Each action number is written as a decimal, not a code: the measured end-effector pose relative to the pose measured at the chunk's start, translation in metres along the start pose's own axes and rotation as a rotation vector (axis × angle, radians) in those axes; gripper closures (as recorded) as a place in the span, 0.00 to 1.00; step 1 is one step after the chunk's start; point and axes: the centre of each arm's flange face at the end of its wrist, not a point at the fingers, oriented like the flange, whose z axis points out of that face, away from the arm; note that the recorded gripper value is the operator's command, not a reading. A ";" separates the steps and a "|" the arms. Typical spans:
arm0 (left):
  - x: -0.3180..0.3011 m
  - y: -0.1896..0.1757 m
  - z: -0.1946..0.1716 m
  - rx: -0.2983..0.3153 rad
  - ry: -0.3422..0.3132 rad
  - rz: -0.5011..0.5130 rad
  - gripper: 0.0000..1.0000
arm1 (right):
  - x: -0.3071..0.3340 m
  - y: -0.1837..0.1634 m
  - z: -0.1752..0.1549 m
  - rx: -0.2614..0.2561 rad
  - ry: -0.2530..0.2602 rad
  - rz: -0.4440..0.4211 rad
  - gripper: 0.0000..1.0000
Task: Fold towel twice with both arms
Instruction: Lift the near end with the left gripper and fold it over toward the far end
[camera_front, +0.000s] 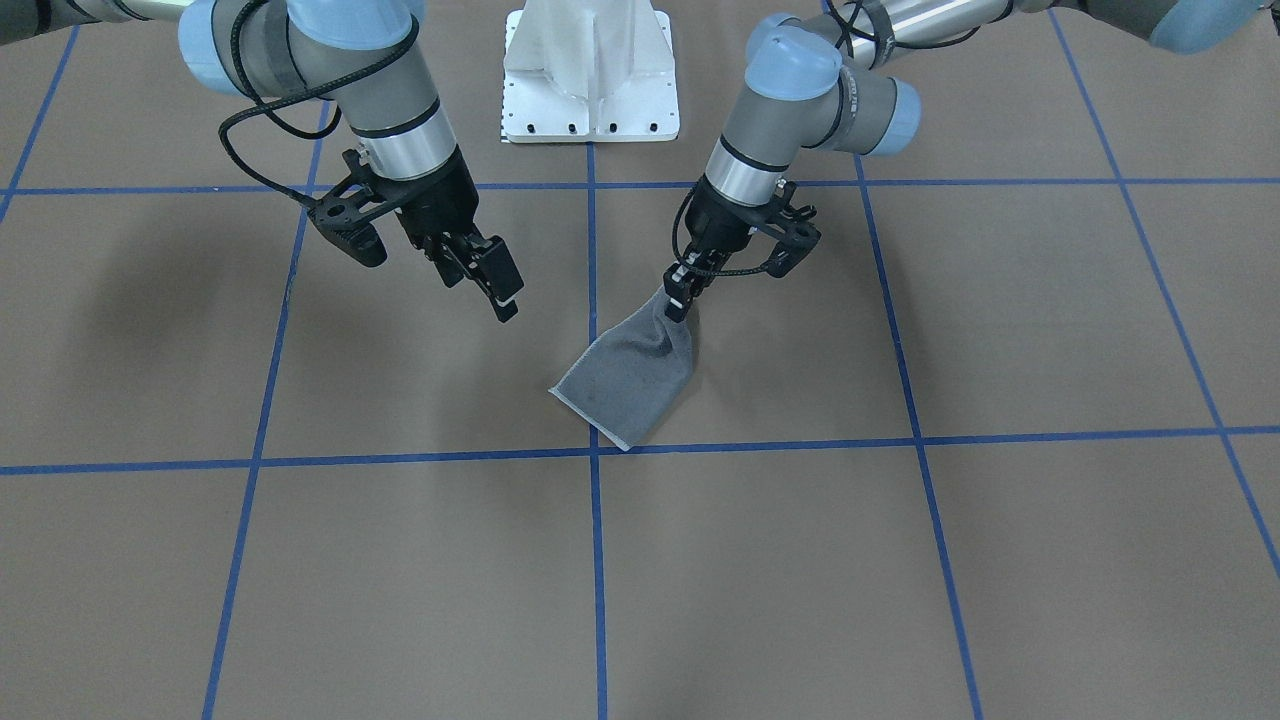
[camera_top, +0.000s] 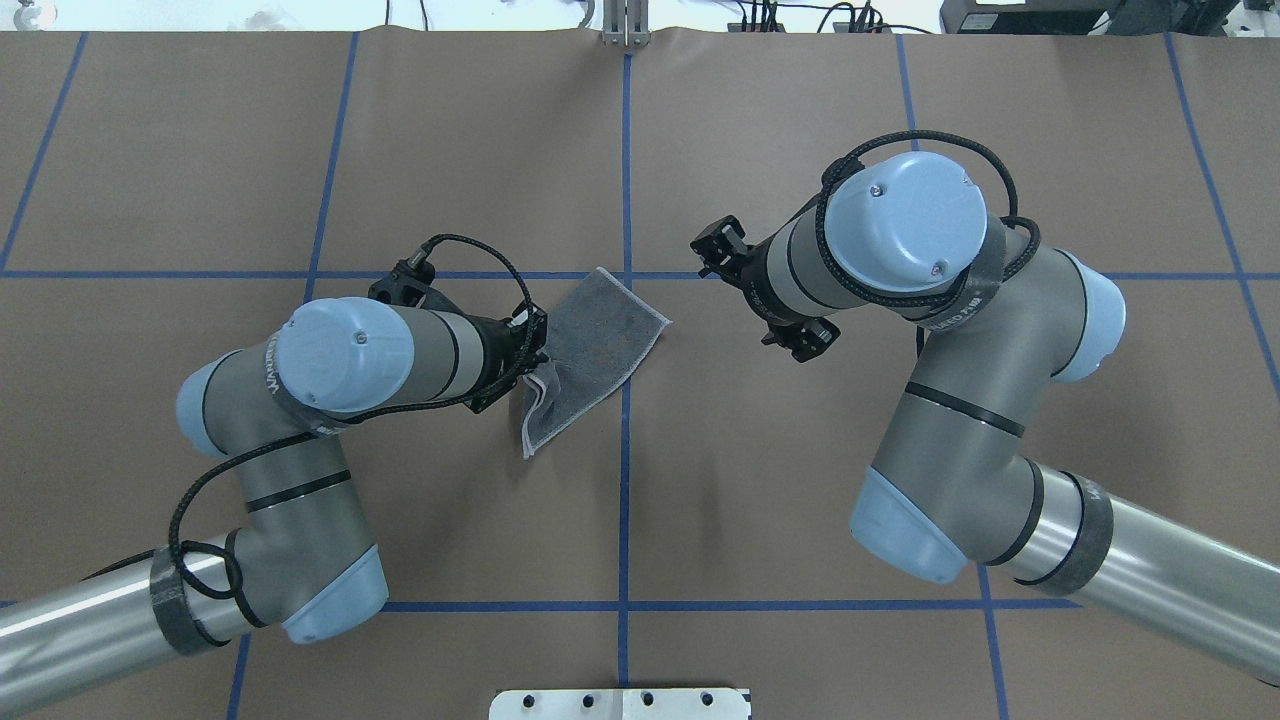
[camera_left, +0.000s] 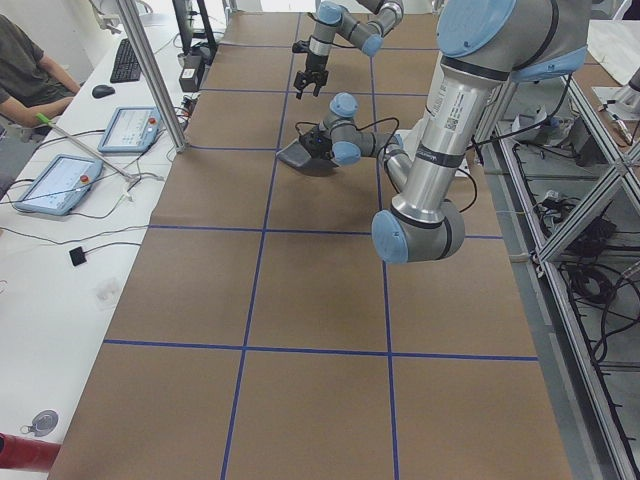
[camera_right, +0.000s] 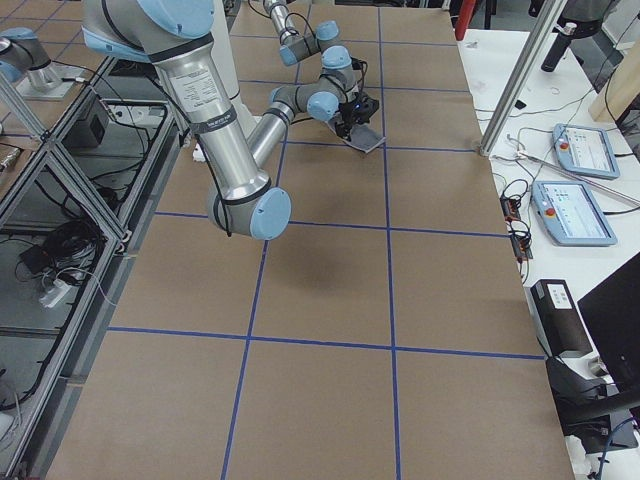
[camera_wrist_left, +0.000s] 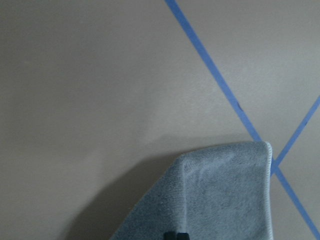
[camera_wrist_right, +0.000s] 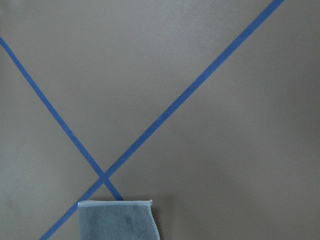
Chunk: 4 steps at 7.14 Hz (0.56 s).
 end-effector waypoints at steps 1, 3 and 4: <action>0.020 0.006 0.012 0.010 0.001 -0.008 1.00 | 0.000 -0.002 -0.002 0.003 0.001 0.003 0.00; 0.062 0.006 0.026 0.034 0.017 -0.025 1.00 | 0.000 -0.025 -0.011 -0.005 0.017 0.017 0.00; 0.080 0.001 0.031 0.050 0.022 -0.033 1.00 | 0.001 -0.046 -0.019 -0.017 0.026 0.018 0.00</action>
